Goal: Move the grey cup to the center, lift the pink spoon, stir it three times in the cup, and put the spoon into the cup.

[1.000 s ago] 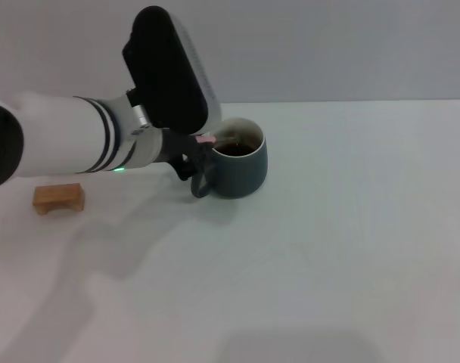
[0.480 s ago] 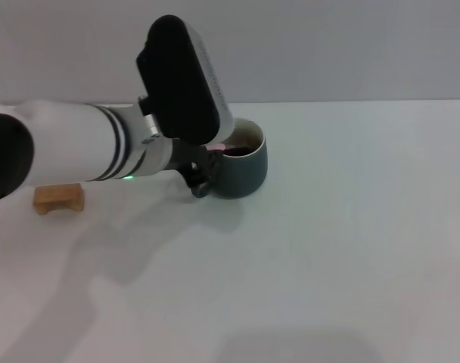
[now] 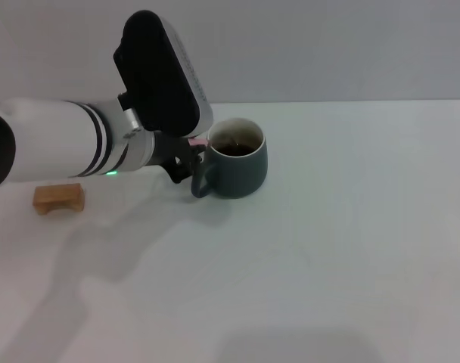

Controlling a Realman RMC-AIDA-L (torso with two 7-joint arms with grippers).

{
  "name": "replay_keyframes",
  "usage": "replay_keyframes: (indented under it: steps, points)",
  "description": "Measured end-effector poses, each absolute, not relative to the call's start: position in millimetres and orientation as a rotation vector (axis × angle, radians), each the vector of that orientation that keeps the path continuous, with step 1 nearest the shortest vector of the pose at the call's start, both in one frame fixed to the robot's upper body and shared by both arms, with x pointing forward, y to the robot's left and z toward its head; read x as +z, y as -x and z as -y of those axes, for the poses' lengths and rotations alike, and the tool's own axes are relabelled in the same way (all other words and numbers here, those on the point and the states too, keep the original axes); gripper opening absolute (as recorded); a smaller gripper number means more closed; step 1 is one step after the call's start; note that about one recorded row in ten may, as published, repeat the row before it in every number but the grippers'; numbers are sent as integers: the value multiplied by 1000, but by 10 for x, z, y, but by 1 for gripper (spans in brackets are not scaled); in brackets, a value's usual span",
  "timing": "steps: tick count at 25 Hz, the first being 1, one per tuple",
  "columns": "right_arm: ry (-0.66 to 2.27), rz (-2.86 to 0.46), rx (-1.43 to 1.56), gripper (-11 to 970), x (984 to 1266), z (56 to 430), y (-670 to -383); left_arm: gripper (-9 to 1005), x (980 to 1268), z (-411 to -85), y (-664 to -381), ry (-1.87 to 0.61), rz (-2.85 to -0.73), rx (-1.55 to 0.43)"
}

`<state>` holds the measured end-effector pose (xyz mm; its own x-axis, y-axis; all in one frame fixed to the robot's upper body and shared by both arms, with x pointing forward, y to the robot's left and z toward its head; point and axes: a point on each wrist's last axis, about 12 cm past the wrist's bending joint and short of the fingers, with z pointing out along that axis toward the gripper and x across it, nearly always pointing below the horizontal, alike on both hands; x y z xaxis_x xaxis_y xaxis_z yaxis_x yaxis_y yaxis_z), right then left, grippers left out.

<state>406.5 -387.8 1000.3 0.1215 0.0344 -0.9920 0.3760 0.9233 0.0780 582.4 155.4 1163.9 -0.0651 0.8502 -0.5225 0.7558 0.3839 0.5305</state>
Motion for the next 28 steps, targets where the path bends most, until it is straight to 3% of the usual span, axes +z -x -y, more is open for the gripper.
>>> replay_keyframes:
  steps: [11,16,17,20,22,28]
  points:
    - [-345,-1430,-256,818,10008,3873,-4062,218,11708,-1489,-5851,-1348,-1768,152]
    - [-349,-1428,-259,818,10008,3877,-4056,414,11783,-1534,-5890,-1135,-1681,131]
    - [-350,-1425,-260,818,10011,3878,-4055,453,11801,-1604,-5879,-950,-1604,105]
    - [-351,-1417,-264,817,10021,3883,-4051,552,11771,-1722,-5826,-733,-1500,69]
    - [-351,-1400,-270,817,10039,3890,-4036,618,11759,-2000,-5685,-406,-1293,18]
    - [-331,-1337,-283,817,10111,3898,-3981,793,11733,-2546,-5435,-114,-1070,15]
